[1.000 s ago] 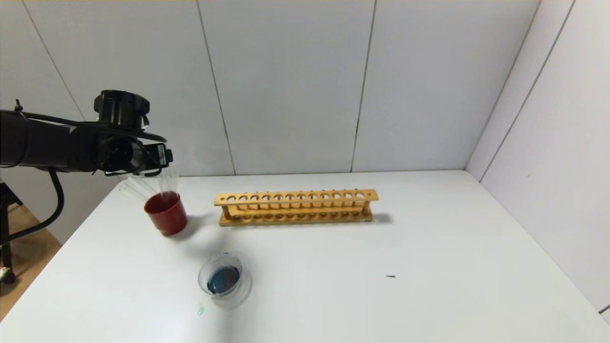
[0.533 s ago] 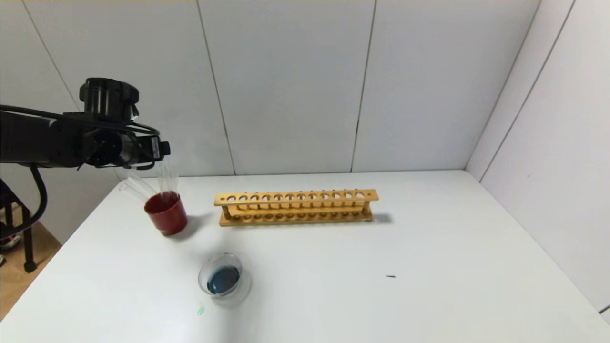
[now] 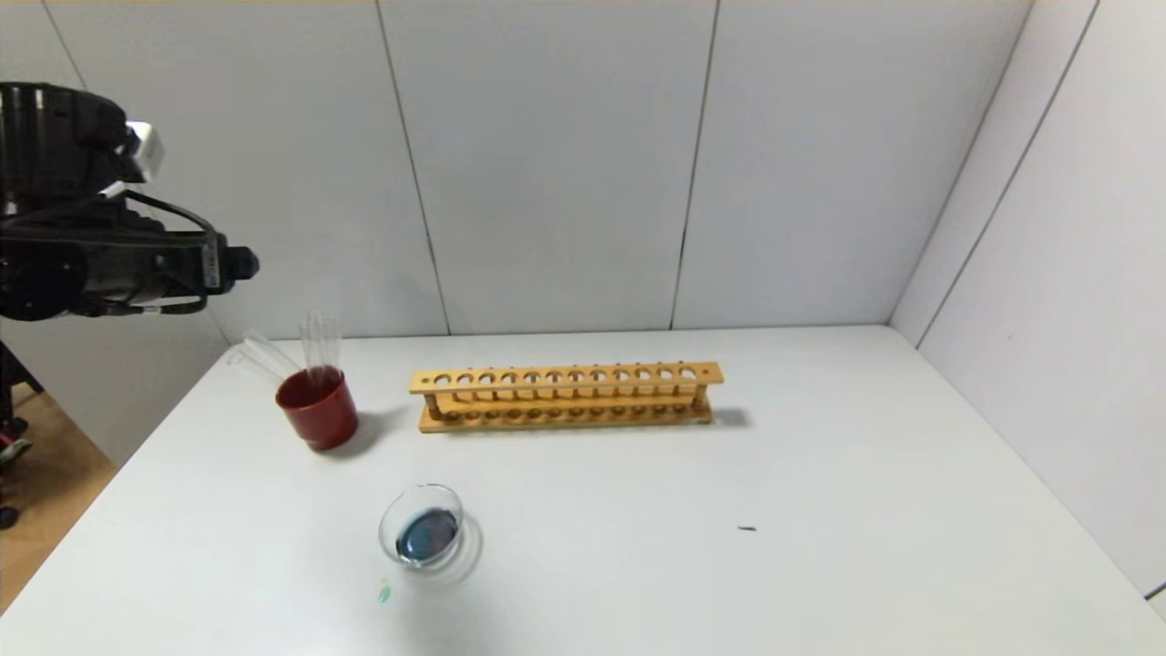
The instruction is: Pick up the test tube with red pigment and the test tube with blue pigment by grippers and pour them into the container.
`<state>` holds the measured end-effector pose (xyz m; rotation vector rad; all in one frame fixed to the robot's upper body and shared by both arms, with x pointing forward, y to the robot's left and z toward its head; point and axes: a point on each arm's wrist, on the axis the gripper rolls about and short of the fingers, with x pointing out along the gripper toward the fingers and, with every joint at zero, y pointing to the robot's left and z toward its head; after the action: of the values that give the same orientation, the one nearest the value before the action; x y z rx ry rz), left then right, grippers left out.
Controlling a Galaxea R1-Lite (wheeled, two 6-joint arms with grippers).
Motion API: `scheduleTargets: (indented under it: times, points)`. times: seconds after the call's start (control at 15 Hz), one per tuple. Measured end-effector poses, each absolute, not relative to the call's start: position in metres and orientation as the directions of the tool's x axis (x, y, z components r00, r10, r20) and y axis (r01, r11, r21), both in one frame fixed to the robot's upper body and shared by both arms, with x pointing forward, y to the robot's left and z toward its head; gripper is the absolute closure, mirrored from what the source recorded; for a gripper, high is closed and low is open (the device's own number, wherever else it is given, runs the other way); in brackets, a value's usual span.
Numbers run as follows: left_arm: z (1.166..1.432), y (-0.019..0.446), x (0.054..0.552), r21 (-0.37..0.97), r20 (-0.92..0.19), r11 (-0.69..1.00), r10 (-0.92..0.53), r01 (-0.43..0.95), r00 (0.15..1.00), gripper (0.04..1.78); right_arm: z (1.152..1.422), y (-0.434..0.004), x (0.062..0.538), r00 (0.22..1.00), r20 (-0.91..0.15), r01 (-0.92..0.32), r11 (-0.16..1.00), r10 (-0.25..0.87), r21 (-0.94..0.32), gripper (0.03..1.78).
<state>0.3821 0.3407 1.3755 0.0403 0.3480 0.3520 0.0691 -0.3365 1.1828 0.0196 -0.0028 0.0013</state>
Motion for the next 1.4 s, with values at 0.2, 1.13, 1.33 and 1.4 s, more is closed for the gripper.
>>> scheduleTargets:
  times: [0.2, 1.13, 1.33, 1.4]
  points:
    - [1.396, 0.354, 0.339, 0.121, -0.272, 0.920, 0.393, -0.374, 0.879, 0.07, 1.183, -0.336, 0.069, 1.000, 0.003, -0.001, 1.000, 0.001, 0.020, 0.10]
    - [1.397, 0.344, 0.122, 0.078, -0.246, 0.928, 0.373, -0.366, 0.894, 0.07, 1.183, -0.336, 0.069, 1.000, 0.003, -0.001, 1.000, 0.001, 0.020, 0.10]
    - [1.379, 0.338, 0.094, 0.068, -0.215, 0.953, 0.302, -0.294, 0.929, 0.07, 1.183, -0.336, 0.069, 1.000, 0.003, -0.001, 1.000, 0.001, 0.020, 0.10]
    - [1.374, 0.337, 0.087, 0.066, -0.207, 0.961, 0.278, -0.270, 0.938, 0.07, 1.183, -0.336, 0.069, 1.000, 0.003, -0.001, 1.000, 0.001, 0.020, 0.10]
